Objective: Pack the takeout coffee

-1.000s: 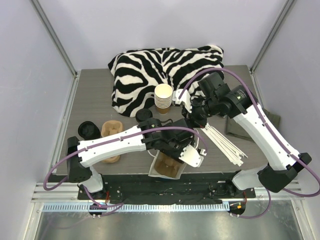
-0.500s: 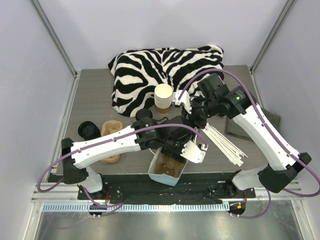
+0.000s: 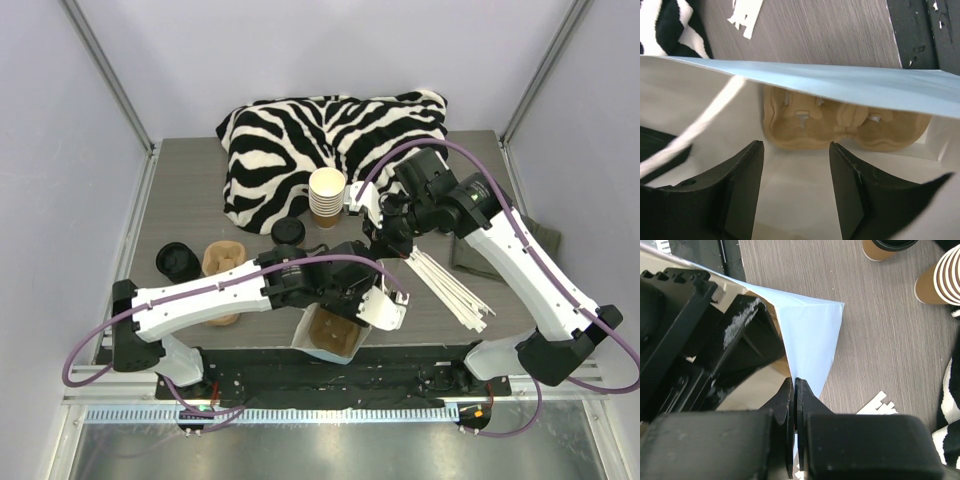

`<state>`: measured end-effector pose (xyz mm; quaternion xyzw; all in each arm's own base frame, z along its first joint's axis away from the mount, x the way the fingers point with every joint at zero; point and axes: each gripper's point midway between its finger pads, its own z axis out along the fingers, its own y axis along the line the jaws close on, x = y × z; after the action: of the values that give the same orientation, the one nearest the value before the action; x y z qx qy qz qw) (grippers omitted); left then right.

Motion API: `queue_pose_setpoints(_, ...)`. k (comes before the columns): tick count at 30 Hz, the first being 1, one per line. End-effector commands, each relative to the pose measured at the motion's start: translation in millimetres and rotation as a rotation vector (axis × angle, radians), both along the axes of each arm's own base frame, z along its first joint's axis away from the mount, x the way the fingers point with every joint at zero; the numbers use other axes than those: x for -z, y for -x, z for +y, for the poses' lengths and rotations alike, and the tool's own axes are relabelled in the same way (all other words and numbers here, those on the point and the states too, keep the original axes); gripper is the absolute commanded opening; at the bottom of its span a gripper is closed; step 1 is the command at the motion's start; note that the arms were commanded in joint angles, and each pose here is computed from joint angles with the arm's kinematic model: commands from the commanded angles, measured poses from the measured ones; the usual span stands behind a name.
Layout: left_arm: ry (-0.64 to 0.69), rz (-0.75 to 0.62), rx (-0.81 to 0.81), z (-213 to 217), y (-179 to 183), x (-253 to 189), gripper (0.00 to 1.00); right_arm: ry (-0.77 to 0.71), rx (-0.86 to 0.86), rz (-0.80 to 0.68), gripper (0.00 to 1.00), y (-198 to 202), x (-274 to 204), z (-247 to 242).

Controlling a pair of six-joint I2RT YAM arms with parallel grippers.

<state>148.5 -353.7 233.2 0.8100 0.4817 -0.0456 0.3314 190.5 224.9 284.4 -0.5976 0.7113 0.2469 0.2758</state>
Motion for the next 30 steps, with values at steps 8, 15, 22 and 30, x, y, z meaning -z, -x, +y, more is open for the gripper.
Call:
queue_pose_setpoints(8,0.150,-0.032,-0.099,-10.2,-4.8,-22.8,0.68,-0.038,0.026,-0.068,0.01,-0.8,-12.8,-0.3)
queue_pose_setpoints(15,0.248,-0.089,-0.193,-11.1,-19.6,-40.9,0.69,-0.047,0.016,-0.094,0.01,1.8,-14.9,-1.2)
queue_pose_setpoints(22,0.332,-0.107,-0.163,-11.7,-16.9,-74.1,0.79,-0.017,0.028,-0.100,0.01,-1.2,-6.5,-4.2)
queue_pose_setpoints(30,0.416,-0.021,-0.012,-7.9,15.5,-89.5,0.79,-0.010,0.048,-0.113,0.01,-4.1,-4.3,-6.5)
